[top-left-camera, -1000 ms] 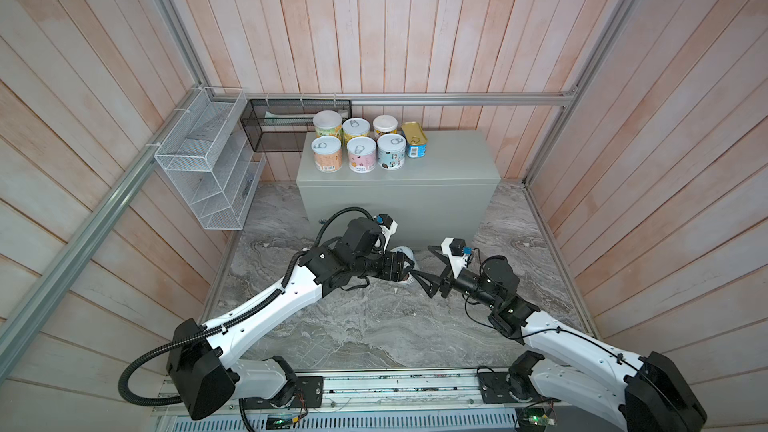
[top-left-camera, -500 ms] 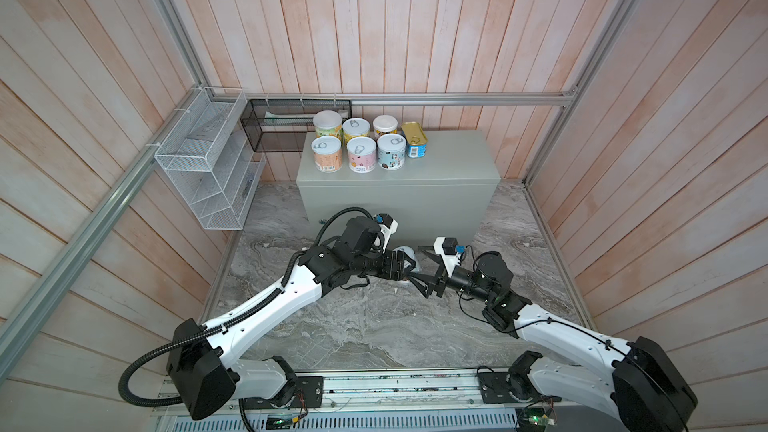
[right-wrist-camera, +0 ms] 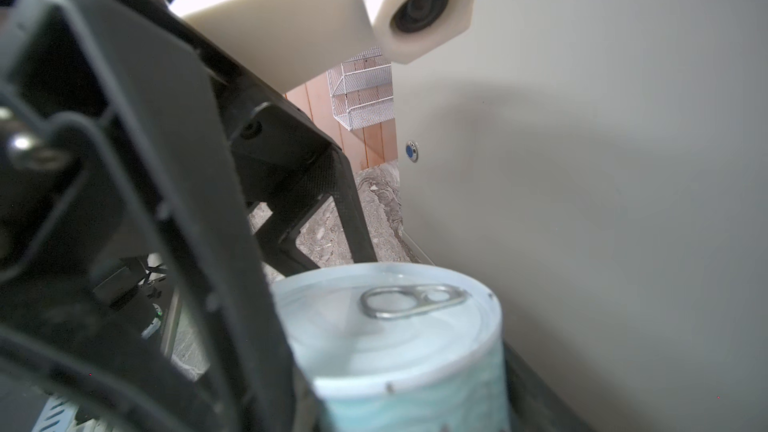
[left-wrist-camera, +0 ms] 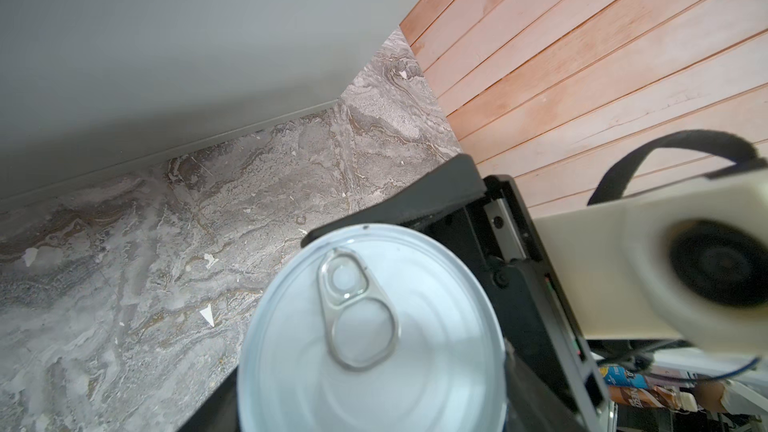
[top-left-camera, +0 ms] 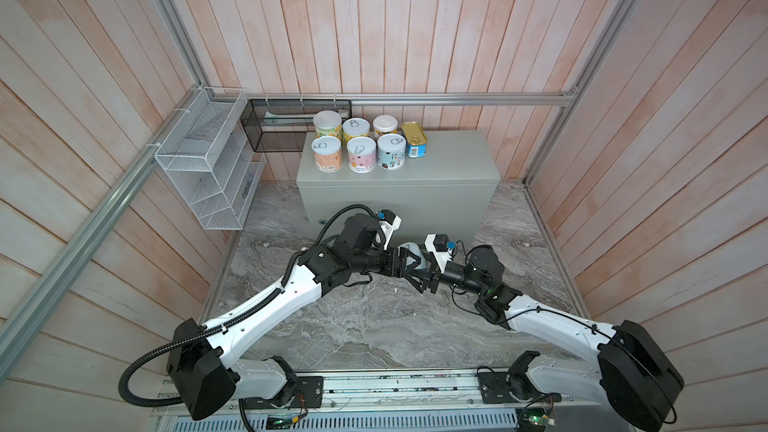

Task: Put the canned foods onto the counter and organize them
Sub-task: 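Close the right gripper on the can beside the left gripper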

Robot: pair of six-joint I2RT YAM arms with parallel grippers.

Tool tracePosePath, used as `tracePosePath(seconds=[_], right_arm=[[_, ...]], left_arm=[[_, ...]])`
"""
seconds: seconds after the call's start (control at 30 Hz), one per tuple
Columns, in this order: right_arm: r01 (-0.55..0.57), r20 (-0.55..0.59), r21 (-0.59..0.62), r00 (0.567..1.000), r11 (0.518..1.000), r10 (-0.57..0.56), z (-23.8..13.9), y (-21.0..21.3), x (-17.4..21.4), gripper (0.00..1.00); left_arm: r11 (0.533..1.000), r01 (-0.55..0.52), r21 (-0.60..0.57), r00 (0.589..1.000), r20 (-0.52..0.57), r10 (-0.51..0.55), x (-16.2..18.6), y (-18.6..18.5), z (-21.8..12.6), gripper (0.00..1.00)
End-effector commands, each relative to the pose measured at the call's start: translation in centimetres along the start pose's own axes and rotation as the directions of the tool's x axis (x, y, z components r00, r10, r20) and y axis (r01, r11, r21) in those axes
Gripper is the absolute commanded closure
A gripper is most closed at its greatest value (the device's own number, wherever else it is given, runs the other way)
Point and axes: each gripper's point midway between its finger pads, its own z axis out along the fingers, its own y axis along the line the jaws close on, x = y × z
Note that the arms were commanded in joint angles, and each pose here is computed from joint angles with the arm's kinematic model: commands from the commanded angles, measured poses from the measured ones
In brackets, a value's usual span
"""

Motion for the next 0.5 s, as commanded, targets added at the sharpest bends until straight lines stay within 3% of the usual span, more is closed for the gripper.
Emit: tracePosePath(seconds=[0.0,0.2,0.3,0.33,0.47], right_arm=[[0.016,0.020,0.044,1.000,0.999,-0.016,0.4,-1.1,-0.9,0.28],[-0.001,0.040,0.073,0.999,0.997,-0.002,0.4,-1.7,-1.4,0.42],[-0.019,0.063,0.093,0.998,0.995,0.013,0.2,-1.9,-2.1,0.43],[-0.029,0.071,0.113,0.997,0.993,0.021,0.1,-2.2,-2.2,0.44],[-0.059,0.084,0.198,0.995,0.978,0.043,-0.5,-3.9,-2.3,0.45]], left_arm=[[0.993,-0.052,0.110,0.998,0.046,0.047,-1.3,-3.1,-1.1,0.45],[0.995,-0.042,0.094,0.998,0.048,0.038,-1.5,-2.6,-0.9,0.42],[0.998,-0.024,0.064,0.998,0.056,0.020,-1.5,-1.8,-0.7,0.19],[0.998,-0.017,0.054,0.998,0.060,0.014,-1.4,-1.4,-0.6,0.02],[0.999,0.044,0.030,0.997,0.062,-0.046,-1.2,0.2,-0.4,0.00]])
